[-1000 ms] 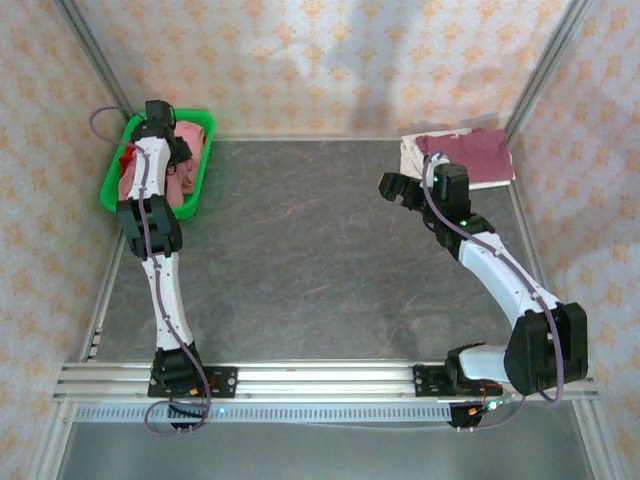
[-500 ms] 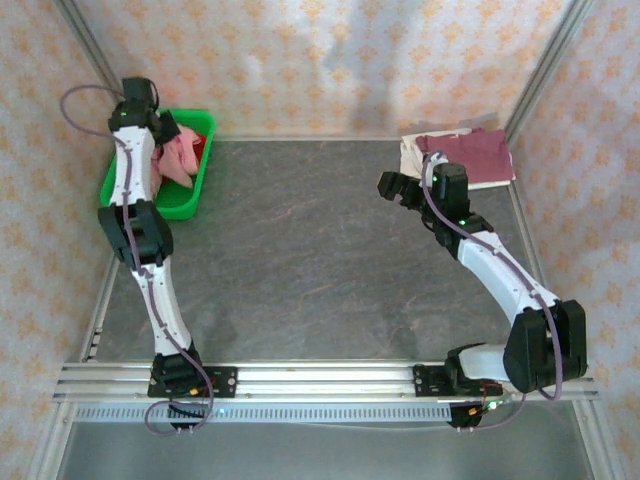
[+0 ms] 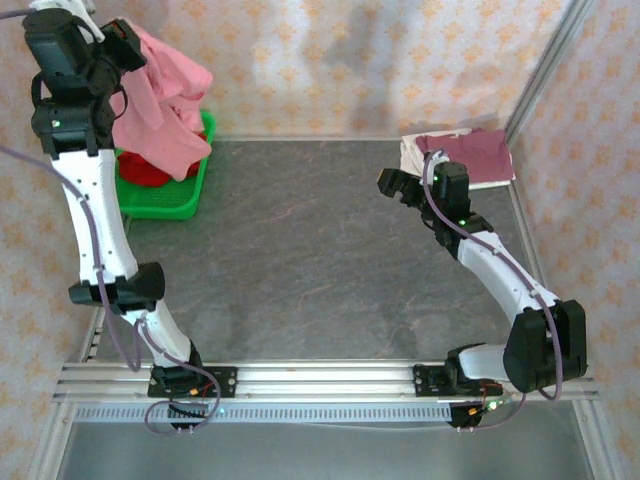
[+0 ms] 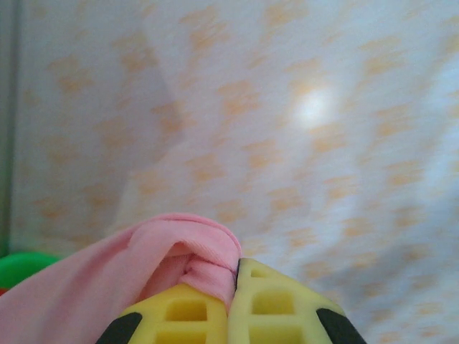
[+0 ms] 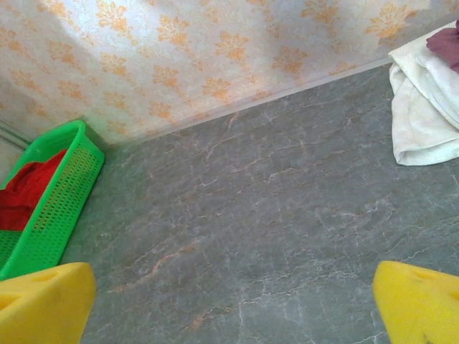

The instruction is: Fold and stack the t-shirts

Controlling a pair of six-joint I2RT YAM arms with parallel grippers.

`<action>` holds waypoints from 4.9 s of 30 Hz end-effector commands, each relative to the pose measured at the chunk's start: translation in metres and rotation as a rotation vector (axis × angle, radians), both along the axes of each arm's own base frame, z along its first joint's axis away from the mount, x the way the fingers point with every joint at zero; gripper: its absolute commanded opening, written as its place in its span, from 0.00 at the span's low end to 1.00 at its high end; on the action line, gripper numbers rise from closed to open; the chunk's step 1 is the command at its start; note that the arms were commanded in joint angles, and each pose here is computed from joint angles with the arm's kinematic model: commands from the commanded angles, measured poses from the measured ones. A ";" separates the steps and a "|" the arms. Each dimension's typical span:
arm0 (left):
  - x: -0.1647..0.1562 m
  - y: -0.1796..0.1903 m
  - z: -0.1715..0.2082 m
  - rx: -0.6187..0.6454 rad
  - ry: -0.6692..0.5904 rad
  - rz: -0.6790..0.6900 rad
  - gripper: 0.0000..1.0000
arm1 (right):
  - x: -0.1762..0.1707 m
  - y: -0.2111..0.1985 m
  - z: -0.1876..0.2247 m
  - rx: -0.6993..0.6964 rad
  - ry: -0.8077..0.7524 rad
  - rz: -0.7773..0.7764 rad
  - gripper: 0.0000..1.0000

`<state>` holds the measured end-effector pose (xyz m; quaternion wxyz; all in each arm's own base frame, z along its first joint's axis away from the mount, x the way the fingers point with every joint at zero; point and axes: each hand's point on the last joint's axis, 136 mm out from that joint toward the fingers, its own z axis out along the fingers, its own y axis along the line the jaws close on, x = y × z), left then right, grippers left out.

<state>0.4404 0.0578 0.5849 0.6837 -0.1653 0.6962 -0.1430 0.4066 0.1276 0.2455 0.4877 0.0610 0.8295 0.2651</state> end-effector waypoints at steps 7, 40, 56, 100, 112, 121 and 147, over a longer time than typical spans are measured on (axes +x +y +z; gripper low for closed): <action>-0.070 -0.132 0.019 -0.087 -0.048 -0.387 0.00 | -0.008 -0.015 0.037 0.022 -0.112 -0.087 0.99; -0.170 -0.191 -0.440 0.088 0.880 -0.472 0.74 | -0.025 0.168 -0.113 -0.601 0.148 0.616 0.77; -0.195 -0.300 -0.546 0.511 0.971 -0.894 0.77 | -0.022 0.179 -0.189 -0.859 0.295 0.752 0.47; -0.202 -0.111 -0.179 0.200 -0.006 -0.222 0.00 | -0.104 -0.042 0.156 -0.217 -0.236 -0.084 0.00; -0.240 -0.103 -0.073 0.206 -0.209 -0.217 0.00 | -0.179 -0.095 0.254 -0.230 -0.508 -0.266 0.00; -0.031 -0.066 -0.226 -0.047 0.293 -0.117 0.00 | 0.005 -0.085 0.153 -0.252 -0.123 -0.369 0.00; -0.025 -0.051 -0.494 -0.015 1.053 -0.091 0.60 | -0.010 0.064 -0.095 -0.124 0.364 0.091 0.64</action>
